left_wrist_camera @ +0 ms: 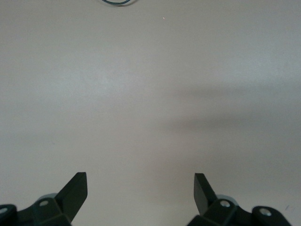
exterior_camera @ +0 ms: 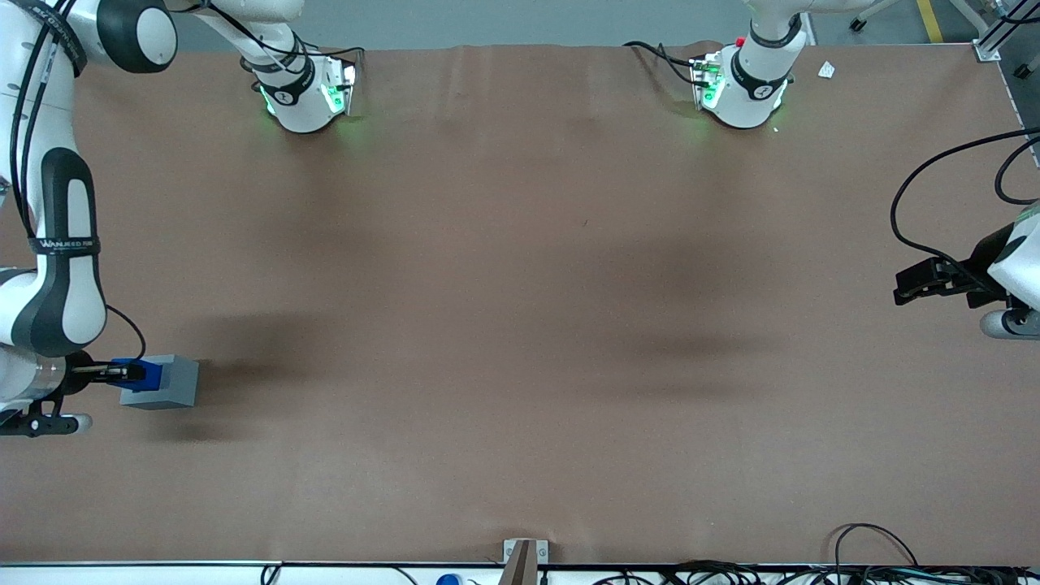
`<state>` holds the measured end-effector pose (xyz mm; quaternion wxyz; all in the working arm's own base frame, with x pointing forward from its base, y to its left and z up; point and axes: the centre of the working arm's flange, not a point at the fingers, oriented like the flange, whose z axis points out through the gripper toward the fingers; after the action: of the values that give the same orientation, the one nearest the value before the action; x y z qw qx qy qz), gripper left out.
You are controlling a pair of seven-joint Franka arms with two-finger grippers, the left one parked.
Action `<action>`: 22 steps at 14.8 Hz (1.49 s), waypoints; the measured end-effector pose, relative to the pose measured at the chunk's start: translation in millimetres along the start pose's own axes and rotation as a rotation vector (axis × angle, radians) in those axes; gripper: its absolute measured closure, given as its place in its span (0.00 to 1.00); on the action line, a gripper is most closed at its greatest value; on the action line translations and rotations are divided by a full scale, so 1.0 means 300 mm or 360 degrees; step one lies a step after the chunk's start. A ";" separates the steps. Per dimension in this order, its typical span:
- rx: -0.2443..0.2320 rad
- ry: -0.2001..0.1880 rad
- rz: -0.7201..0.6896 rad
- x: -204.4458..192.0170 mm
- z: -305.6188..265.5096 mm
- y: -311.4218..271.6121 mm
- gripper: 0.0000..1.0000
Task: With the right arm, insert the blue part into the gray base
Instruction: 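Lower the blue block into the gray base's opening and press down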
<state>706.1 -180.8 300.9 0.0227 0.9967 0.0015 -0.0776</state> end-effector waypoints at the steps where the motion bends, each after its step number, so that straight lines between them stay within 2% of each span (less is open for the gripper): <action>1: 0.0000 0.0000 0.0000 0.000 0.000 0.000 0.49; 22: -0.0004 0.0021 -0.0006 0.018 -0.009 -0.005 0.49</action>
<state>711.9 -179.2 302.5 0.0237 0.9972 0.0036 -0.0710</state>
